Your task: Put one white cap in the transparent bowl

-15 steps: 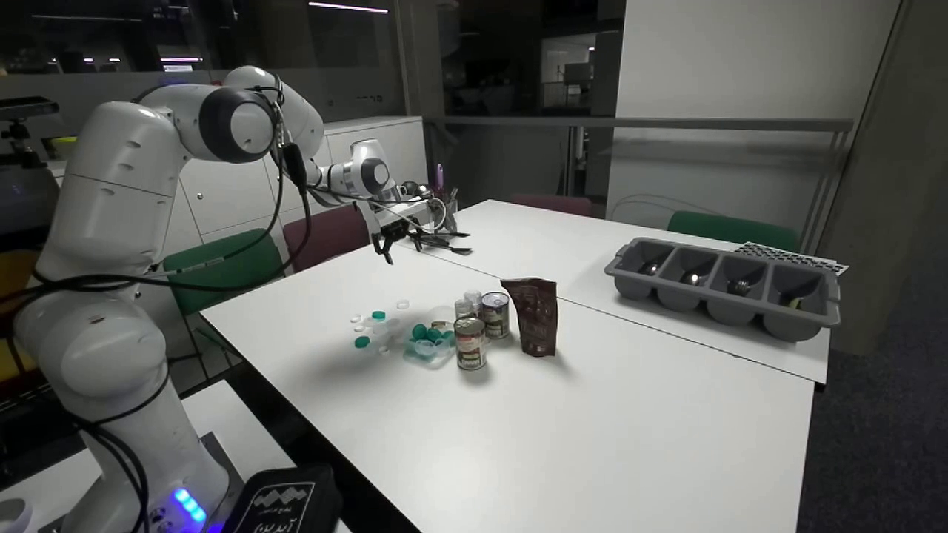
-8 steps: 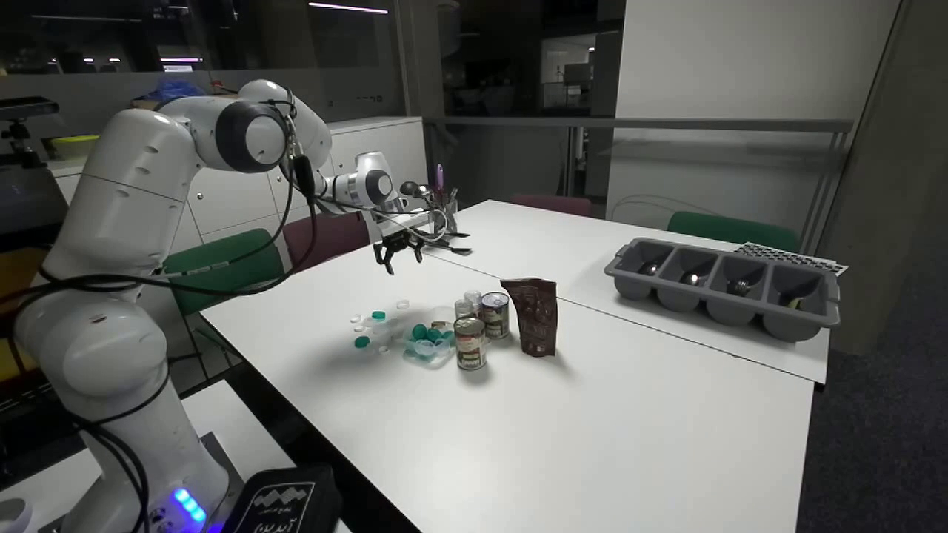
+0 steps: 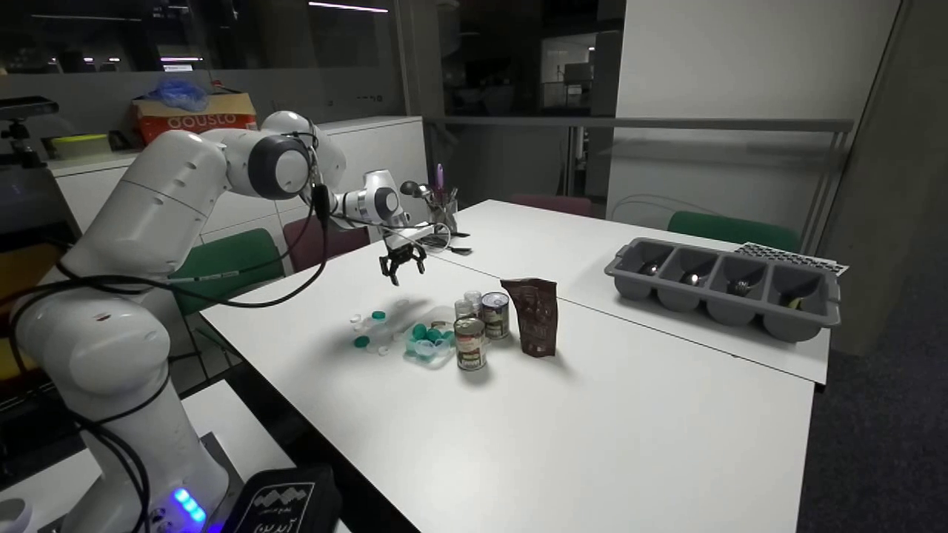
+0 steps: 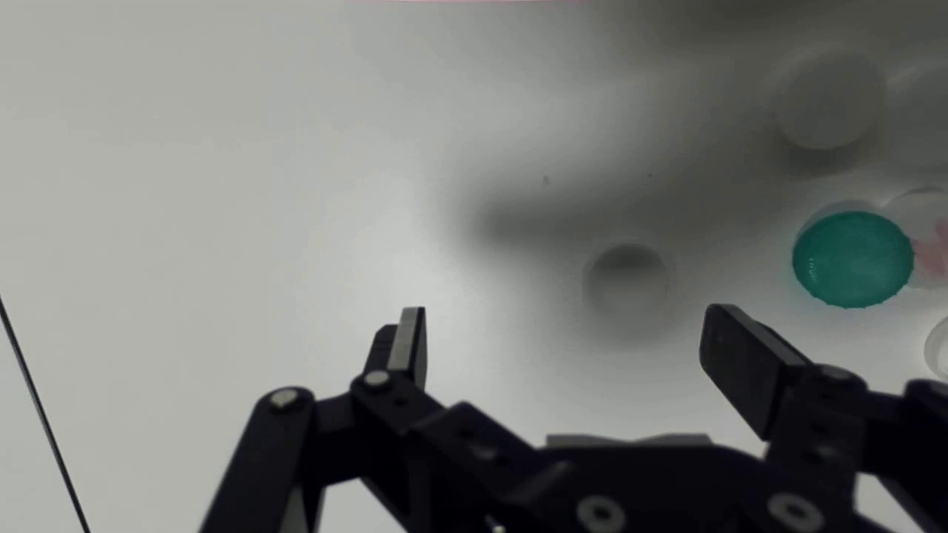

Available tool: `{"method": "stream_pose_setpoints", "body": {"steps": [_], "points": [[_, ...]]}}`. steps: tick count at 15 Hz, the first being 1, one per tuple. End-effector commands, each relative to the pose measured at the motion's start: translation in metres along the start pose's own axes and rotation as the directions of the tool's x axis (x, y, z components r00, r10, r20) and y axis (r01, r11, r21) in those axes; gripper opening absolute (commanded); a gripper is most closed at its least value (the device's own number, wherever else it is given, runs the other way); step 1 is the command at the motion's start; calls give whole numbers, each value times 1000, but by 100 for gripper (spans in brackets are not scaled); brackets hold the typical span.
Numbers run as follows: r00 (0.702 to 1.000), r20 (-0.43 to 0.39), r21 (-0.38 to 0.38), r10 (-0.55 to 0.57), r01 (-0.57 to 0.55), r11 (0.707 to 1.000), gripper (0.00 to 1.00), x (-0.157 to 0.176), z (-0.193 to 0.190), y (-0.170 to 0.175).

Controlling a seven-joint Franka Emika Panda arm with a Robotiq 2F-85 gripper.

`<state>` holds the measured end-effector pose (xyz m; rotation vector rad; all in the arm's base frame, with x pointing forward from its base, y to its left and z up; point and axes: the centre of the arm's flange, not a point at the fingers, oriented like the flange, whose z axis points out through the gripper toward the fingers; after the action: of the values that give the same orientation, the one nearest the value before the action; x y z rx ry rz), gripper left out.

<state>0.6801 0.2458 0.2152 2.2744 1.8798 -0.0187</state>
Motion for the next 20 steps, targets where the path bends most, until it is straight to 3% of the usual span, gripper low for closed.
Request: {"method": "stream_pose_setpoints", "body": {"steps": [1,11,20], "points": [[999,6,2,-46,46,999,100,10,15,24],[997,-13,18,-75,76,997,100,15,48,28],[996,4,13,-87,87,996,100,24,56,7]]}}
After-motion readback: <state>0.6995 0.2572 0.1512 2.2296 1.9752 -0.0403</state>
